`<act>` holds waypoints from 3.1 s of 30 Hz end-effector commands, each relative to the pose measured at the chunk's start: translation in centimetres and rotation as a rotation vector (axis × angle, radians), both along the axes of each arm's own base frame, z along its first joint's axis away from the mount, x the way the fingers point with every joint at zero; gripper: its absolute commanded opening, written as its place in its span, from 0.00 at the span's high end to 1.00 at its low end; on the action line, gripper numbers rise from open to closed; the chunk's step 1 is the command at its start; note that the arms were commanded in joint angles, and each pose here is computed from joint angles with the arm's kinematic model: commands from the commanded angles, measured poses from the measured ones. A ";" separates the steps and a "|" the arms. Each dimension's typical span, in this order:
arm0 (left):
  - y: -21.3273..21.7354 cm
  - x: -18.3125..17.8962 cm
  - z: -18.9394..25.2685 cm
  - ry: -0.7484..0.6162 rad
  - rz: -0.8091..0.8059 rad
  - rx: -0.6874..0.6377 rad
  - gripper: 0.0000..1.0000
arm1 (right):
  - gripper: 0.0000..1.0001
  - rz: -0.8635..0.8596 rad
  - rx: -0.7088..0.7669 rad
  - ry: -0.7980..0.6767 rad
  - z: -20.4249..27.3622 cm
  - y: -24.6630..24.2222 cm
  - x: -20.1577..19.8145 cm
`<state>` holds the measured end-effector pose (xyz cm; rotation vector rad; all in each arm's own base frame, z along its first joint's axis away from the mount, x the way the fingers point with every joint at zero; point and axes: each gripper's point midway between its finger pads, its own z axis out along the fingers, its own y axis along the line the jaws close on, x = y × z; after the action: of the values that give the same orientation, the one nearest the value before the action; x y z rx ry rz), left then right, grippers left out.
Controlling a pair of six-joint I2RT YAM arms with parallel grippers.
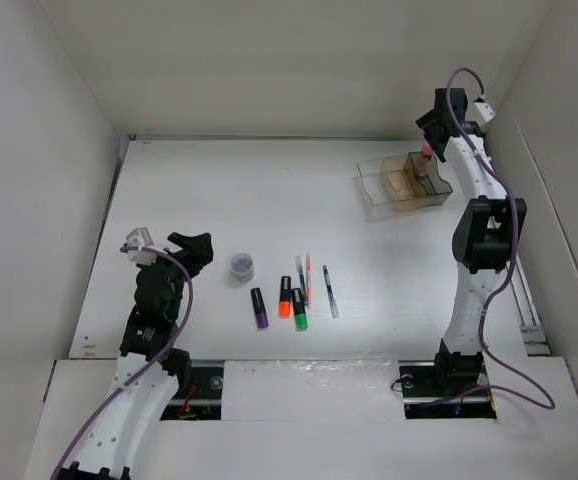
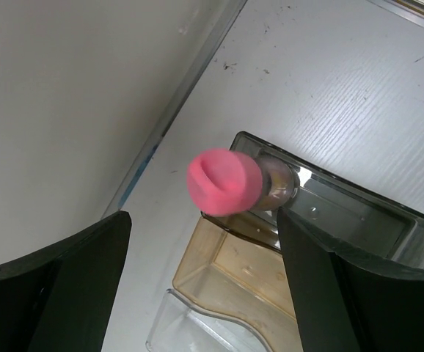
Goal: Sort the stationery into containers
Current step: Place the stationery in the storage box, then pick up the stationery from the center of the board, then place the stationery in the storage box.
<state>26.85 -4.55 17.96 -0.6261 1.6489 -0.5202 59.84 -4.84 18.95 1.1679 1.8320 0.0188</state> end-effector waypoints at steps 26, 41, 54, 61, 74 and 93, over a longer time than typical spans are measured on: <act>-0.4 0.9 -0.4 -0.013 -0.015 0.010 0.21 | 1.00 0.614 0.059 -0.239 10.2 22.5 -10.9; 1.8 0.6 -1.1 0.043 0.112 0.028 0.26 | 0.14 1.335 -0.026 -0.066 -1.6 47.2 -31.0; 0.1 -1.8 2.0 0.072 0.028 -0.094 0.26 | 0.04 1.229 -0.203 0.094 -9.4 51.7 -29.6; 0.1 -2.8 2.5 0.050 0.019 -0.113 0.26 | 0.07 1.225 -0.216 0.118 -10.7 53.2 -29.3; -0.5 -2.0 1.4 0.058 0.000 -0.116 0.26 | 0.60 1.160 -0.203 0.068 -5.1 50.5 -26.6; -5.2 0.5 -1.8 0.120 -0.272 -0.041 0.27 | 0.64 0.197 0.051 -0.142 8.0 5.0 -10.5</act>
<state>26.60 -8.66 15.02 -0.5641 1.8771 -0.6878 48.94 -0.56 30.96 0.9471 1.7234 0.2220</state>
